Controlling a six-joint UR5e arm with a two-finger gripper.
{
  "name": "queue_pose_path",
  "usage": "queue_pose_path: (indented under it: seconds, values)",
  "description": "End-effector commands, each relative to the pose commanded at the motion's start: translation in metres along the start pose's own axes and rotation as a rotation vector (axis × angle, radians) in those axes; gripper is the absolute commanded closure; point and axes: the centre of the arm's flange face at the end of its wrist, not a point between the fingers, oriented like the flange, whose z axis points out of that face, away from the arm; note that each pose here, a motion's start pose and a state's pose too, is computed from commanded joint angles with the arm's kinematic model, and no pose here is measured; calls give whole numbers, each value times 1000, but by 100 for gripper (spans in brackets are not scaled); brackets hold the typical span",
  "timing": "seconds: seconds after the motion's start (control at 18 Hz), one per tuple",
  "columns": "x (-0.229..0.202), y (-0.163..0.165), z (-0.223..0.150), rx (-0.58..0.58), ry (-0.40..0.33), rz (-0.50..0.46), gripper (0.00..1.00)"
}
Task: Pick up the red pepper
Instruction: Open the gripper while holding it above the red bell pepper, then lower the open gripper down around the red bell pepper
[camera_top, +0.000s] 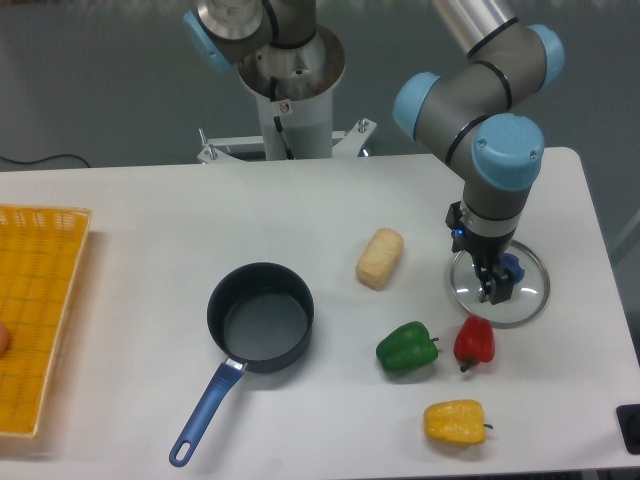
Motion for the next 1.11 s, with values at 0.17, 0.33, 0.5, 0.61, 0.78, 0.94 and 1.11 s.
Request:
queue_pose_path:
  seconds: [0.17, 0.33, 0.5, 0.61, 0.78, 0.94, 1.11]
  values:
    - [0, -1, 2, 3, 2, -12, 0]
    - [-1, -3, 1, 28, -8, -14, 0]
    - [-1, -3, 9, 38, 2, -15, 0]
    - [-1, 0, 13, 42, 6, -54, 0]
    - [-5, 2, 17, 39, 8, -176, 0]
    - [-13, -1, 16, 92, -6, -355, 0]
    - [-17, -2, 16, 118, -7, -464, 0]
